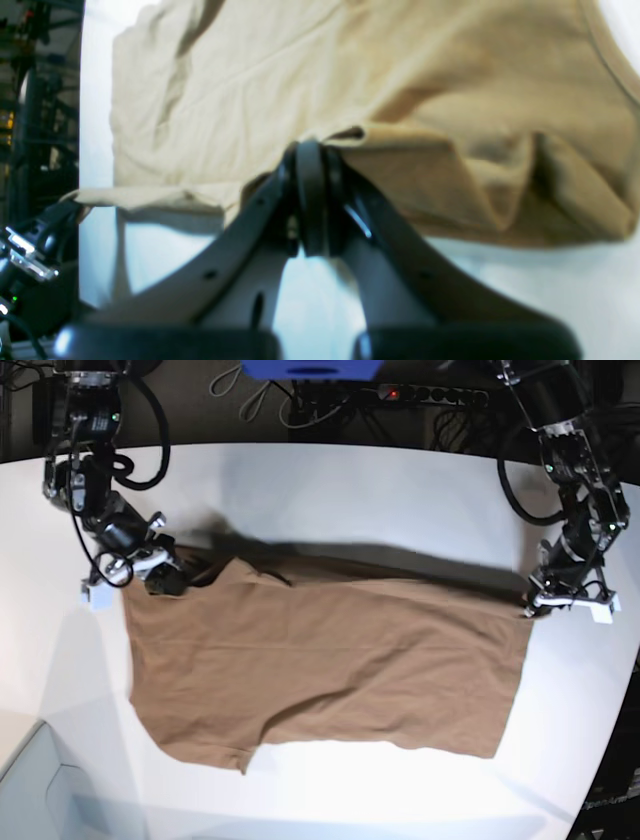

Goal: Layout the t-shirt on the table in an organized manner, then fold the t-shirt properly
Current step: 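Lift the collar edge with both grippers and pull it taut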

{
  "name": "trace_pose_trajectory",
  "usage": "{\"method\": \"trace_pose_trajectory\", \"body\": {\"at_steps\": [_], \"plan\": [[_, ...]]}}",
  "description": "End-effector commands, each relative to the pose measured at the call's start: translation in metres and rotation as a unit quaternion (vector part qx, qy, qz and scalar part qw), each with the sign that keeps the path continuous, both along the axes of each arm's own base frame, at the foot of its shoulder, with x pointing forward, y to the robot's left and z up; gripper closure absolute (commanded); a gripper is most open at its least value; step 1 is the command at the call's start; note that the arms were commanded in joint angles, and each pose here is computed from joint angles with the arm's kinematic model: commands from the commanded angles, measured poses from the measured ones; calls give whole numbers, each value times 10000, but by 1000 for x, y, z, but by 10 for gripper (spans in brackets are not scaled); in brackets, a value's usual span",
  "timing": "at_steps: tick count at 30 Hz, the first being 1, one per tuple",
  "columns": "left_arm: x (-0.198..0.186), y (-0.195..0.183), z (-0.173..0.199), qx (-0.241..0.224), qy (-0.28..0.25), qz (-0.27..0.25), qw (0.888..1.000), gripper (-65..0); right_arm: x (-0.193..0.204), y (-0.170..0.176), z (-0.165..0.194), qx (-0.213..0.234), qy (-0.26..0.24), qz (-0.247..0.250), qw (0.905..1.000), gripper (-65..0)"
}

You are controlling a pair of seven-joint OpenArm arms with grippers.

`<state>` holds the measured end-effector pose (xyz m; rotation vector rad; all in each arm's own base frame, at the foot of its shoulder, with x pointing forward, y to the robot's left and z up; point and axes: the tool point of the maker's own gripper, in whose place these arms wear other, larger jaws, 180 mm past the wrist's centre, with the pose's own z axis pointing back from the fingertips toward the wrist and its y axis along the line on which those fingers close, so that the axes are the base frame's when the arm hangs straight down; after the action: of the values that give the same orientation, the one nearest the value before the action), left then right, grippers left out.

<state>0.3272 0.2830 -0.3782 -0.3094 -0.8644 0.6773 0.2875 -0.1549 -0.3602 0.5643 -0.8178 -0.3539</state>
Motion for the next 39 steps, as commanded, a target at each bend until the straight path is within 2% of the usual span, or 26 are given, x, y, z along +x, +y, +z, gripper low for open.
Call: {"method": "trace_pose_trajectory", "body": {"at_steps": [1, 4, 9, 15, 21, 25, 29, 39], "plan": [[11, 8, 13, 68, -213, 49, 9997, -2, 9, 0, 11, 3, -198, 19, 9998, 0], [18, 9, 9, -13, -151, 61, 9999, -2, 15, 4, 8, 48, -188, 59, 9998, 0], [37, -8, 8, 9, -100, -262, 9996, -2, 25, 6, 4, 99, -152, 76, 9998, 0], [57, -16, 25, 96, -300, -435, 9986, -3, 36, 3, 8, 22, -233, 57, 9997, 0], [60, -15, 6, -79, -27, -364, 9993, -4, 38, -2, 5, -291, -228, 55, 9993, 0], [60, -8, -7, 132, 209, -333, 9991, -5, 39, -6, 7, -291, -252, -2, 9993, 0], [58, -5, -17, 218, 384, -309, 9985, -5, 46, -9, 16, -294, -487, -116, 9983, 0], [58, -3, -17, 252, 399, -304, 9984, -5, 59, -2, 26, -225, -683, -133, 9973, 0]]}}
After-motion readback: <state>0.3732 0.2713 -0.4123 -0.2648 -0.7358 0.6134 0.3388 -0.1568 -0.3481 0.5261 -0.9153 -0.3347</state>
